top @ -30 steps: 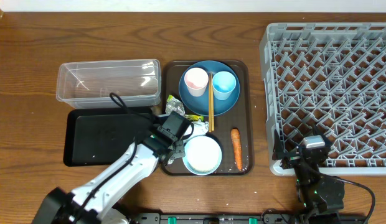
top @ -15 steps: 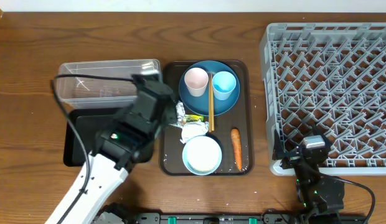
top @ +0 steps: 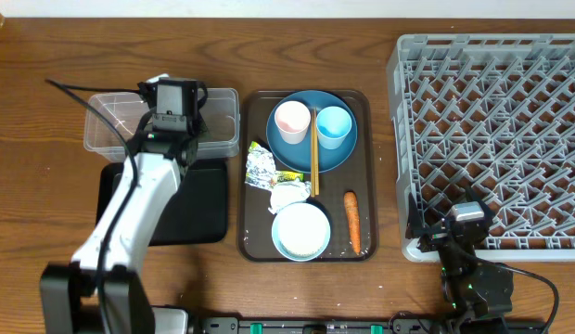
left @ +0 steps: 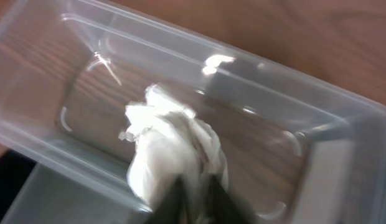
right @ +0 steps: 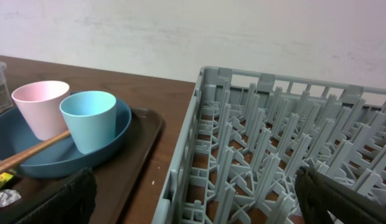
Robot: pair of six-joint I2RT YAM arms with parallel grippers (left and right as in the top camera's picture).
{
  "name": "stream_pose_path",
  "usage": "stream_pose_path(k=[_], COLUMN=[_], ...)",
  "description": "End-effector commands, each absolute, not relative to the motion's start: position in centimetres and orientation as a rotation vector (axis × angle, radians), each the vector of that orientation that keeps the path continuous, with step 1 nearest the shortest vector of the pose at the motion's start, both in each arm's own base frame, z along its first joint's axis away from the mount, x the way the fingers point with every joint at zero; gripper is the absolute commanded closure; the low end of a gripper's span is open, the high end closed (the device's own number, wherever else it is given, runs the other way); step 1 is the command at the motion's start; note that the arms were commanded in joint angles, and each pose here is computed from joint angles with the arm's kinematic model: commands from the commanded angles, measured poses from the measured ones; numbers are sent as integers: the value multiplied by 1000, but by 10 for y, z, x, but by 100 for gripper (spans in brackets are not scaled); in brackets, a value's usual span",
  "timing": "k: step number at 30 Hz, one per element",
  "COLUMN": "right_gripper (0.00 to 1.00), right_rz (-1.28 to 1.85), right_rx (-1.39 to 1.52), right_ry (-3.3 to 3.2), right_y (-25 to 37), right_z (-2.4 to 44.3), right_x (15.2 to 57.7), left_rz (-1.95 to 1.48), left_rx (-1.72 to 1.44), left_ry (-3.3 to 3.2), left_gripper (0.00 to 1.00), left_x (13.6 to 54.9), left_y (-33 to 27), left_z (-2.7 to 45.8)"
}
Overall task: Sort waste into correct bins and load items into the dishwasher rack
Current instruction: 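Carry the tissue with the left gripper into the clear plastic bin, then reach the left gripper back to the foil wrapper and tissue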
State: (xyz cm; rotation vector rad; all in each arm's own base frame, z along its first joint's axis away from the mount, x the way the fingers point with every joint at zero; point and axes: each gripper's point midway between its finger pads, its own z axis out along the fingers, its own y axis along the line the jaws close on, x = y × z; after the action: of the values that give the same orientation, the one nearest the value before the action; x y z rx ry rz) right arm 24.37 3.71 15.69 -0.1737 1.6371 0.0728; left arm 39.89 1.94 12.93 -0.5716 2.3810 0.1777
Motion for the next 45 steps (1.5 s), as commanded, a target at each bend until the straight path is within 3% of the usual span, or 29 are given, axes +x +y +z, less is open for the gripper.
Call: stream_pose_path(k=[1, 6, 12, 16, 25, 35, 45], right_gripper=[1, 1, 1, 1, 1, 1, 1], right_rz=[83, 83, 83, 83, 83, 83, 84], right_rx=[-170, -171, -170, -171, -171, -171, -170], right_ry=[1639, 1639, 1640, 1639, 1639, 1639, 1639], right_y=[38, 38, 38, 38, 38, 38, 38], right_z=[156, 156, 156, 156, 156, 156, 156], right_x=[243, 243, 243, 243, 243, 243, 243], left_rz=[158, 73, -268, -539, -615, -523, -440], left_rx=[-559, -536, -385, -193, 100, 129, 145], left_ry=[2403, 2342, 2380, 2481, 2690, 2788, 2857], left_gripper=[42, 23, 20, 20, 20, 20, 19], left_x=[405, 408, 366, 306, 205, 177, 176], left_y=[27, 19, -39, -97, -155, -174, -195], left_z=[120, 149, 194, 212, 206, 181, 157])
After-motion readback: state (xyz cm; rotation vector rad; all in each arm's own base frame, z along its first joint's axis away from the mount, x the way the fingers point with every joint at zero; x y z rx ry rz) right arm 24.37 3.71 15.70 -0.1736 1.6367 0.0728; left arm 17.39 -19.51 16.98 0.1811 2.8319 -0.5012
